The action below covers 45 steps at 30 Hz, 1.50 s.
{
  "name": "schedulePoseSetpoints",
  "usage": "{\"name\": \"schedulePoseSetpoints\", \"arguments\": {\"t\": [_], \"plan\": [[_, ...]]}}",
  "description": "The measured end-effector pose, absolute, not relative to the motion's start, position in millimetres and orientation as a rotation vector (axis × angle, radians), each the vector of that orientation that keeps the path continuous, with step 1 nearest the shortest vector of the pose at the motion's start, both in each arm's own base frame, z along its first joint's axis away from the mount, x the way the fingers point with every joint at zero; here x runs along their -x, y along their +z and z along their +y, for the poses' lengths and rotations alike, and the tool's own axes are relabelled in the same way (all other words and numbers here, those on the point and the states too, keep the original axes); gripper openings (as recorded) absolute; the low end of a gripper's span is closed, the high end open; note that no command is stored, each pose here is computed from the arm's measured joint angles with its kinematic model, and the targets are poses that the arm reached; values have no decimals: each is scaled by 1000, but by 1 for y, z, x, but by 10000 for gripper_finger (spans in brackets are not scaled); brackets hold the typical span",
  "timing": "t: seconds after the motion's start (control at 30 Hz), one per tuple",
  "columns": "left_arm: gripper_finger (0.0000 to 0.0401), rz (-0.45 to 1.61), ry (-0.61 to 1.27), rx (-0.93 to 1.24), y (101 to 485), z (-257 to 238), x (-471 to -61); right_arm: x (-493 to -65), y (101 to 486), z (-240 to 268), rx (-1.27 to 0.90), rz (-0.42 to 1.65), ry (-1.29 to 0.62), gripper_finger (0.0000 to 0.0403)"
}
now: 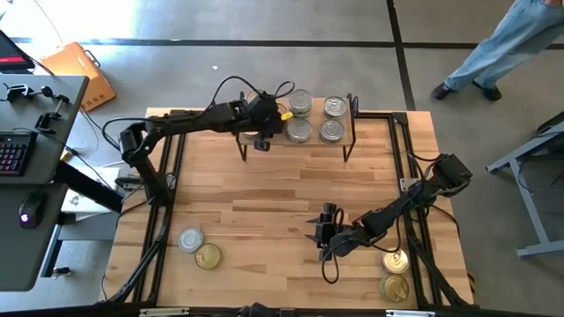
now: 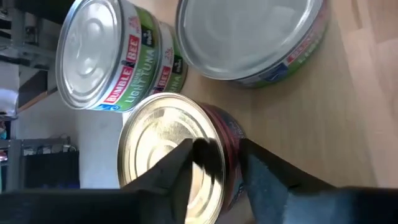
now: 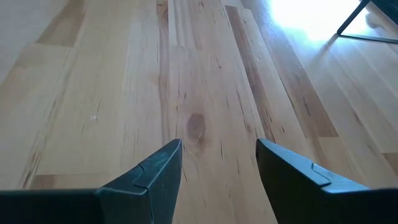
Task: Stack canned seafood by type on shelf
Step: Stack the blue pink tuna can on top of the other blue pink tuna can on the shelf
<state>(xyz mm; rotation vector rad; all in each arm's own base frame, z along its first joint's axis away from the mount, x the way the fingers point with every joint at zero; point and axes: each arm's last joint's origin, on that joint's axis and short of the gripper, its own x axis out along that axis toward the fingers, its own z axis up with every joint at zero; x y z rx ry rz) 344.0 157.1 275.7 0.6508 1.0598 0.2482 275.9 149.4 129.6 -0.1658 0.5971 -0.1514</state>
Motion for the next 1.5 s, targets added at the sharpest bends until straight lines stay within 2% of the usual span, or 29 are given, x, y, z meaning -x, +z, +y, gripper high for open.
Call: {"name": "schedulePoseSetpoints", "arguments": {"t": [0.23, 0.3, 1.5], "plan": [[23, 1063, 251, -657, 277, 157, -343, -276, 130, 149, 166, 597, -151, 199], [7, 1061, 251, -657, 277, 156, -343, -276, 130, 149, 166, 597, -151, 199], [0, 1027, 262, -768, 299, 120, -343, -276, 129, 149, 170, 599, -155, 199]]}}
